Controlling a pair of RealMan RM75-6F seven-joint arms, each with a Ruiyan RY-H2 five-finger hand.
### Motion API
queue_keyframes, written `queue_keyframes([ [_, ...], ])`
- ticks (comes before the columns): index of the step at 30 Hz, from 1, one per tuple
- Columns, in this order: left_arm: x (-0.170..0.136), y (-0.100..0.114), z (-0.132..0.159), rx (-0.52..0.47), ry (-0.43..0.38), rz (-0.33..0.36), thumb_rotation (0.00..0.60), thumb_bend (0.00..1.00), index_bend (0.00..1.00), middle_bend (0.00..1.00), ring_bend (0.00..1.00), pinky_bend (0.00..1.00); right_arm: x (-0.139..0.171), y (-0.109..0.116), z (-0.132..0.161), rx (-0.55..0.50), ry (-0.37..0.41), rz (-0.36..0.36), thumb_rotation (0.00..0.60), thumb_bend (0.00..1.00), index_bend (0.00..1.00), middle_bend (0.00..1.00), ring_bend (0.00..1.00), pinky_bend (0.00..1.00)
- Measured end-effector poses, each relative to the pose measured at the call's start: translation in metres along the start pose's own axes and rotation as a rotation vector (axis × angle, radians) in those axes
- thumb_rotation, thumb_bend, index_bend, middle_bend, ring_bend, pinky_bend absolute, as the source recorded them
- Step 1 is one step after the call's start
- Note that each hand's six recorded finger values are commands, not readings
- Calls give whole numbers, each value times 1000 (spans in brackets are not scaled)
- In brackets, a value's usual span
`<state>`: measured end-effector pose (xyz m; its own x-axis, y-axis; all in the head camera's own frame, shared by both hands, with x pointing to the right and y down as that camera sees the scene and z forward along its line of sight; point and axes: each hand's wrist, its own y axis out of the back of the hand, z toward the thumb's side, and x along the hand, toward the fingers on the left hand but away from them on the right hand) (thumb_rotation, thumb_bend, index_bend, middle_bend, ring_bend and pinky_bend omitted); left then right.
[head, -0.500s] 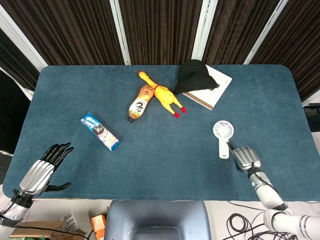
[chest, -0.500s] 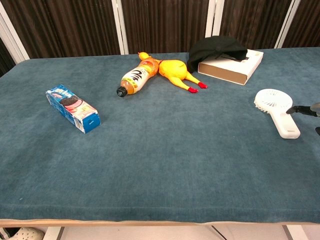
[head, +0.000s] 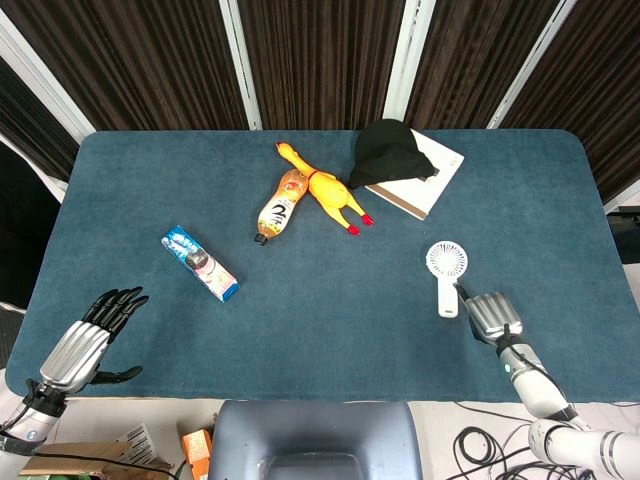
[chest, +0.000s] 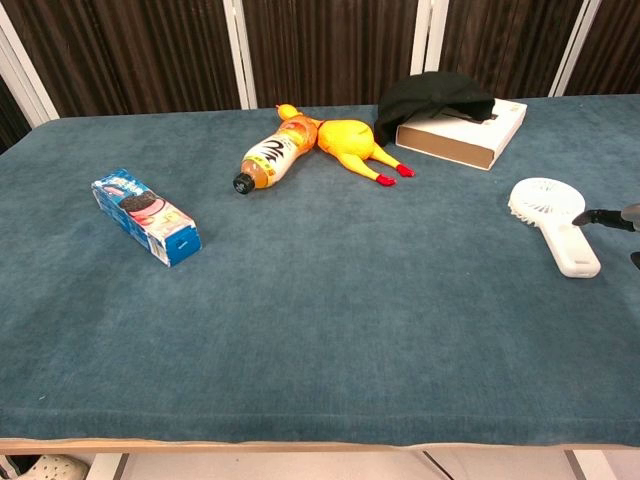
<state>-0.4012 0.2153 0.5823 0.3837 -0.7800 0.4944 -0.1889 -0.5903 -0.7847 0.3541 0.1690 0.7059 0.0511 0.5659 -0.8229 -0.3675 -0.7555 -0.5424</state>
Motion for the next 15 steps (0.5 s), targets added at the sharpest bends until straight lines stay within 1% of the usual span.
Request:
queue_keyframes([
  [9,0,1,0,-6,0,-1,600,0,0,0,0,68,-3,1,4,1,5,6,600,709,49,993,869,1000],
  [15,1,1,-2,-8,8,-4,600,0,0,0,0,67,-3,1,6,4,7,8,600,708,40,993,868,1000],
])
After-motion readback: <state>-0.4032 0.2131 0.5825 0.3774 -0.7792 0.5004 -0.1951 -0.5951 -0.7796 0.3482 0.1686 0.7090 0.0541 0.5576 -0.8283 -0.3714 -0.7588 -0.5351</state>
